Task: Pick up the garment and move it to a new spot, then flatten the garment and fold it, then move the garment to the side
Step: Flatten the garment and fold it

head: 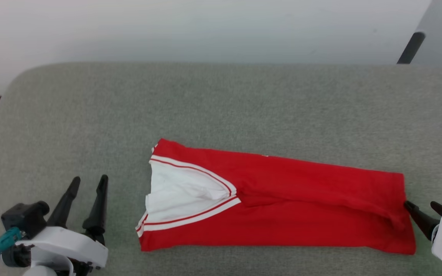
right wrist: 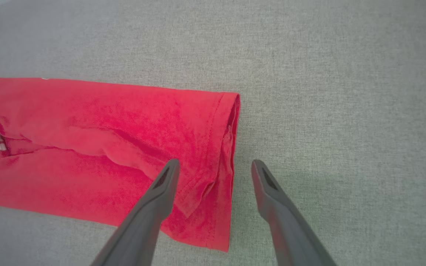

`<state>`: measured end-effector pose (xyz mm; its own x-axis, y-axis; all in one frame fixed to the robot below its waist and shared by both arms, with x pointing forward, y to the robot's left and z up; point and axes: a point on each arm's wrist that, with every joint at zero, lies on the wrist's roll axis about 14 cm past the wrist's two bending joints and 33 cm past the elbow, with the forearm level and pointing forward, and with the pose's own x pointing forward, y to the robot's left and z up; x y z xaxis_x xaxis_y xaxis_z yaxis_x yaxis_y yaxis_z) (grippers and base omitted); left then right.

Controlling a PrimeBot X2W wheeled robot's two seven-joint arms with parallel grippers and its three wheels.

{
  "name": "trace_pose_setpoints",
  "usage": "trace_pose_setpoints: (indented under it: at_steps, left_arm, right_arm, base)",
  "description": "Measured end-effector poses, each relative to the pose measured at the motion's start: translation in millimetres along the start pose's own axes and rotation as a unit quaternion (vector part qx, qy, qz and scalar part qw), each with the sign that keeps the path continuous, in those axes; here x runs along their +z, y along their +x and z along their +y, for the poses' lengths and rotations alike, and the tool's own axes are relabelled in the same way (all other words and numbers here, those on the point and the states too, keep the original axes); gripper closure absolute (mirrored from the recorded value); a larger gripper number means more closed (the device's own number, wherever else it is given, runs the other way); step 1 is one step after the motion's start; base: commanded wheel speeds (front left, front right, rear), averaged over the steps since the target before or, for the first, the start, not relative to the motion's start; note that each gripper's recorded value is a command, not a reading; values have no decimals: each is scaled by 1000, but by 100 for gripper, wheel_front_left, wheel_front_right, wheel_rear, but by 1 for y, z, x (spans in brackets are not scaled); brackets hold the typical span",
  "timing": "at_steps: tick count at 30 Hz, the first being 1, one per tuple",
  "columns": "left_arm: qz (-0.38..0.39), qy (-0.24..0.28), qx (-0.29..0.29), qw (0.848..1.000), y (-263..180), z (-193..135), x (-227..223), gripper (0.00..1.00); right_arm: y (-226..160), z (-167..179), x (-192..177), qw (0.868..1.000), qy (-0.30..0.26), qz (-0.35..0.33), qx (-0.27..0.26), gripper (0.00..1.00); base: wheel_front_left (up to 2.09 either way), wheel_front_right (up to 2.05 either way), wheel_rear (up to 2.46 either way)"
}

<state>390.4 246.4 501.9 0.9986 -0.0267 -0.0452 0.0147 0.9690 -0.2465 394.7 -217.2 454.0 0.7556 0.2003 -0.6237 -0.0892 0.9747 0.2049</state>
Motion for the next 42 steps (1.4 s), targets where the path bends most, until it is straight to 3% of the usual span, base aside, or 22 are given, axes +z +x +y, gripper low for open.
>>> trace_pose_setpoints:
  at_steps: [11, 22, 23, 24, 42]
  left_arm:
    - [7, -17, 22, 1000, 4, 13, -23, 0]
    - [11, -30, 40, 999, 8, 22, -35, 0]
    - [11, -31, 42, 999, 8, 23, -35, 0]
    - [11, -31, 42, 999, 8, 23, -35, 0]
    - [-8, -27, 42, 999, 1, 21, -28, 0]
  right_arm:
    - [46, -1, -23, 996, 11, 89, 2, 0]
    - [78, 4, -49, 983, 18, 181, 12, 0]
    - [78, 5, -49, 982, 16, 189, 14, 67]
    - [79, 6, -50, 980, 17, 196, 17, 100]
    - [66, -15, -28, 985, 24, 173, -8, 100]
  base:
    - [0, 0, 0]
    - [0, 0, 0]
    - [0, 0, 0]
    - [0, 0, 0]
    - [0, 0, 0]
